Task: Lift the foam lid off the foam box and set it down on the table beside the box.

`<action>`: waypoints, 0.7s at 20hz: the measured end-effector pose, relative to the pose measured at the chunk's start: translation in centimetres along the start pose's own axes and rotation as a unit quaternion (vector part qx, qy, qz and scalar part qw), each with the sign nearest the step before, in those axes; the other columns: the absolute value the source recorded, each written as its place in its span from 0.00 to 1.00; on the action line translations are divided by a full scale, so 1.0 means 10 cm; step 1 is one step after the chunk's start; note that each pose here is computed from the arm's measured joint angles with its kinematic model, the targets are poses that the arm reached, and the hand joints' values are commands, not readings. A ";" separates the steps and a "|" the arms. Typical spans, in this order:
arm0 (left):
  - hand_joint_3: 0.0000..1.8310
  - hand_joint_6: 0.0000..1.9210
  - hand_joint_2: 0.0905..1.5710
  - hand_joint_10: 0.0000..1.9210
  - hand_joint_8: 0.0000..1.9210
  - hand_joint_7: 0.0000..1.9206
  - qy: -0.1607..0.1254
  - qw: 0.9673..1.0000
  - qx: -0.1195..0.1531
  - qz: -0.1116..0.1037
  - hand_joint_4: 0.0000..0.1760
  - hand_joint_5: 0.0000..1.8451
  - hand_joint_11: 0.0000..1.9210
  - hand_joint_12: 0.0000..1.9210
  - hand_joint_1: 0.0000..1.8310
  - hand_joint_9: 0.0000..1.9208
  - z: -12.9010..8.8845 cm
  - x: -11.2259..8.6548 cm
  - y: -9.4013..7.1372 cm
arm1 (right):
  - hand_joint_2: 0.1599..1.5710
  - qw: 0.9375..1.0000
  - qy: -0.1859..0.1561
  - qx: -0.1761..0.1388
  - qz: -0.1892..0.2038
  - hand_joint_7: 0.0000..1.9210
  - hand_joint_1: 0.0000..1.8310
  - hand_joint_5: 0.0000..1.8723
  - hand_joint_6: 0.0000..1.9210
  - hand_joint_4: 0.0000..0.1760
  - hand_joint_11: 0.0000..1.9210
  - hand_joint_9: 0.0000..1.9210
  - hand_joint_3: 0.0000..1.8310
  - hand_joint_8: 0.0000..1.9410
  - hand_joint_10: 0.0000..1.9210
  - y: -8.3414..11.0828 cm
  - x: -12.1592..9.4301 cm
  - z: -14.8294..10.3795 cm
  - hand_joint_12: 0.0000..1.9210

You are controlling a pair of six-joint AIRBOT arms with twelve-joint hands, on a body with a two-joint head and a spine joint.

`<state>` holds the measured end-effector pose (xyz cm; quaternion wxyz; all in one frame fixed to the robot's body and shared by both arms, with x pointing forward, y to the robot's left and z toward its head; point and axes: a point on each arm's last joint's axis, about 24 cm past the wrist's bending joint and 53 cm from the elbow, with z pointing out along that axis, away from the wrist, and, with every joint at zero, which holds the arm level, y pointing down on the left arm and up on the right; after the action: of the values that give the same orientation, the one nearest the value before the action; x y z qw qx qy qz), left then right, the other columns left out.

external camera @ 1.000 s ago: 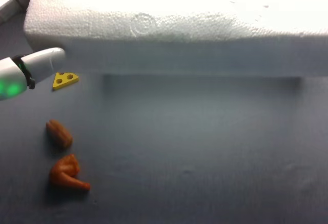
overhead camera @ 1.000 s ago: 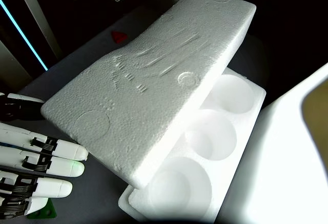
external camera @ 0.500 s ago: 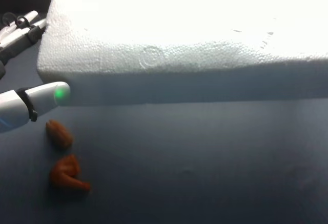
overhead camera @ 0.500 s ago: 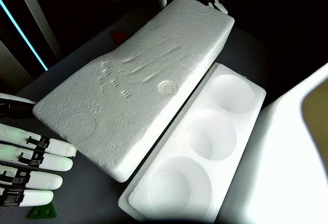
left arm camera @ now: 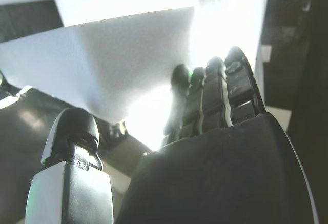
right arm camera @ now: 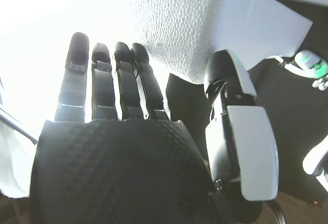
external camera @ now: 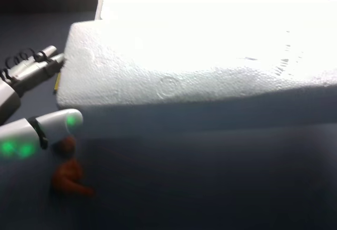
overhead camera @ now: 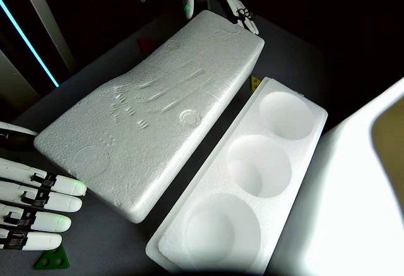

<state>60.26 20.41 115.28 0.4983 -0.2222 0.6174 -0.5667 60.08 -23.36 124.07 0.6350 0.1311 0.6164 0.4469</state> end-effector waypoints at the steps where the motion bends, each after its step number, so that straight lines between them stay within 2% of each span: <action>1: 0.00 0.00 0.73 0.00 0.00 0.00 0.005 1.000 -0.004 -0.002 0.00 0.12 0.00 0.00 0.13 0.00 0.00 0.03 0.03 | 0.79 1.000 0.002 0.005 -0.001 0.03 0.21 0.13 0.00 0.00 0.00 0.03 0.00 0.00 0.02 -0.03 0.01 -0.01 0.31; 2: 0.00 0.00 0.73 0.00 0.00 0.00 0.012 1.000 -0.010 -0.008 0.00 0.12 0.00 0.00 0.14 0.00 0.01 0.09 0.09 | 0.79 1.000 0.005 0.010 0.001 0.04 0.22 0.11 0.00 0.00 0.00 0.04 0.00 0.00 0.02 -0.08 0.02 -0.02 0.38; 3: 0.00 0.00 0.73 0.00 0.00 0.00 0.016 1.000 -0.014 -0.009 0.00 0.12 0.00 0.00 0.14 0.00 0.01 0.12 0.11 | 0.79 1.000 0.006 0.014 0.003 0.04 0.22 0.11 0.00 0.00 0.00 0.04 0.00 0.00 0.02 -0.11 0.03 -0.03 0.38; 4: 0.00 0.00 0.73 0.00 0.00 0.00 0.024 1.000 -0.018 -0.009 0.00 0.12 0.00 0.00 0.15 0.00 0.01 0.16 0.14 | 0.78 1.000 0.005 0.022 0.010 0.09 0.23 0.14 0.01 0.00 0.00 0.09 0.00 0.01 0.03 -0.18 0.05 -0.03 0.51; 5: 0.00 0.00 0.73 0.00 0.00 0.00 0.027 0.999 -0.019 -0.007 0.00 0.12 0.00 0.00 0.14 0.00 0.02 0.17 0.16 | 0.78 1.000 0.008 0.027 0.013 0.11 0.22 0.15 0.01 0.00 0.00 0.10 0.00 0.01 0.04 -0.24 0.08 -0.04 0.59; 7: 0.00 0.00 0.72 0.00 0.00 0.00 0.027 0.999 -0.021 -0.005 0.00 0.12 0.00 0.00 0.14 0.00 0.02 0.17 0.18 | 0.78 0.999 0.019 0.037 0.022 0.10 0.22 0.14 0.00 0.00 0.00 0.08 0.00 0.01 0.04 -0.33 0.17 -0.07 0.64; 14: 0.00 0.00 0.71 0.00 0.00 0.00 0.035 0.999 -0.036 -0.002 0.00 0.11 0.00 0.00 0.14 0.00 0.03 0.21 0.30 | 0.75 0.997 0.030 0.054 0.043 0.06 0.22 0.12 0.00 0.00 0.00 0.06 0.00 0.00 0.03 -0.52 0.32 -0.06 0.65</action>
<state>60.57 19.23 111.83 0.4670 -0.2213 0.6541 -0.5524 61.11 -24.20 118.10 0.5883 0.1781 0.6522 0.4437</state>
